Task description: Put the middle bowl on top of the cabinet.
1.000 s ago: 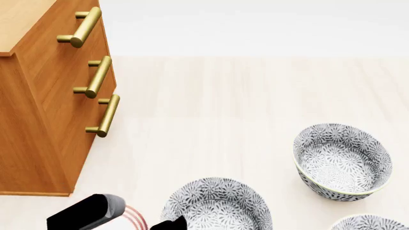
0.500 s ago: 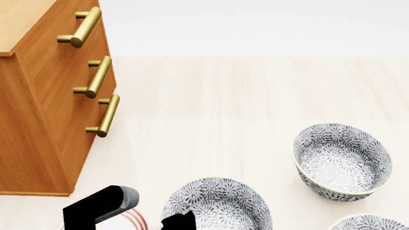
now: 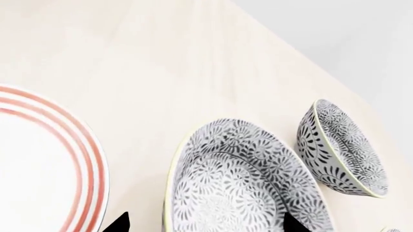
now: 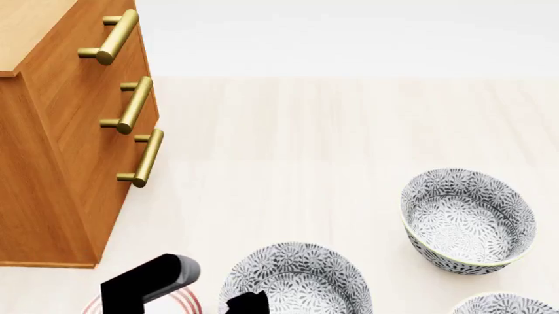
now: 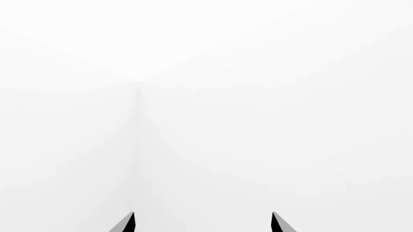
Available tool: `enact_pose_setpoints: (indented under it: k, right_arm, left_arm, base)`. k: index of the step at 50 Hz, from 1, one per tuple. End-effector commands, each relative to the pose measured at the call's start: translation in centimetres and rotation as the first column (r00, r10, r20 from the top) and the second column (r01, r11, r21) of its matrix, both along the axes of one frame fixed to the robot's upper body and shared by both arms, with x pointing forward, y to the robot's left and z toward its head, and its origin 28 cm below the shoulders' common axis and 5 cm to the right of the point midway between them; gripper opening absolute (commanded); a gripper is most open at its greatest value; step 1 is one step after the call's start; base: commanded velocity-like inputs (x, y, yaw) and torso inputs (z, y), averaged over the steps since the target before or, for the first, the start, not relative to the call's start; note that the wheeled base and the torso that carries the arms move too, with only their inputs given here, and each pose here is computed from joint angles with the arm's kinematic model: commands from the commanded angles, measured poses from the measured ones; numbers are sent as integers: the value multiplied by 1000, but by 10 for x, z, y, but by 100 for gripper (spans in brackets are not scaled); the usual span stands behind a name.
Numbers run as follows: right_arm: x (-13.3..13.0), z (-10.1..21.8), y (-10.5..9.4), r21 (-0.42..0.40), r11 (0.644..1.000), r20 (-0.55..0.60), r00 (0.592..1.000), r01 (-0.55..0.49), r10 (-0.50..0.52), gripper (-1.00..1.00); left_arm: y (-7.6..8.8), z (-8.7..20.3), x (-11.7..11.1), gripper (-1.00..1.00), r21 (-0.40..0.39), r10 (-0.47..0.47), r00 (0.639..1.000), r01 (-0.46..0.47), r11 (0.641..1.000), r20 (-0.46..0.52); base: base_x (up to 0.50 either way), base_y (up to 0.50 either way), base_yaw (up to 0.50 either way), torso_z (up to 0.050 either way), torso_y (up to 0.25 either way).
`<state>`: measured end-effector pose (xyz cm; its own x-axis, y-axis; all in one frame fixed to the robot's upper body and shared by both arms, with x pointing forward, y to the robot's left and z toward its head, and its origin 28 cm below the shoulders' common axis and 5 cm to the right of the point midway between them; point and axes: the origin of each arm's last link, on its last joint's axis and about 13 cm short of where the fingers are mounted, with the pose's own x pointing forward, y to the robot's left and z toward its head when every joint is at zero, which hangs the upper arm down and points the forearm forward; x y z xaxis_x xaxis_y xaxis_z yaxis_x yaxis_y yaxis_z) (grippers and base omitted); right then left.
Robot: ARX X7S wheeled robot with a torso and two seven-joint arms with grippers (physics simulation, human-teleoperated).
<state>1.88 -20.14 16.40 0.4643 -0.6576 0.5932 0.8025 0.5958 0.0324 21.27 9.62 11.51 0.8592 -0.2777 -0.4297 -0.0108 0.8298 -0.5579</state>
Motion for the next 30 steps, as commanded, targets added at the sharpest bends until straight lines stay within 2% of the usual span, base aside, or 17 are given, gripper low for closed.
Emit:
enact_pose_setpoints:
  k: [1, 17, 30]
  right_arm:
    - [-1, 0, -1, -3, 1000, 1, 1000, 2, -2, 100]
    - [-1, 2, -2, -7, 1000, 3, 1000, 2, -2, 100]
    - [-1, 1, 0, -7, 1000, 1, 1000, 0, 0, 100]
  left_arm:
    - [-1, -7, 4, 100, 12, -4, 1000, 3, 1000, 8]
    - [-2, -16, 4, 100, 23, -22, 999, 21, 1000, 38]
    - [-2, -25, 7, 100, 17, -31, 999, 30, 999, 17]
  base:
    - [0, 0, 0, 0, 0]
    - [0, 0, 0, 0, 0]
    - [0, 0, 0, 0, 0]
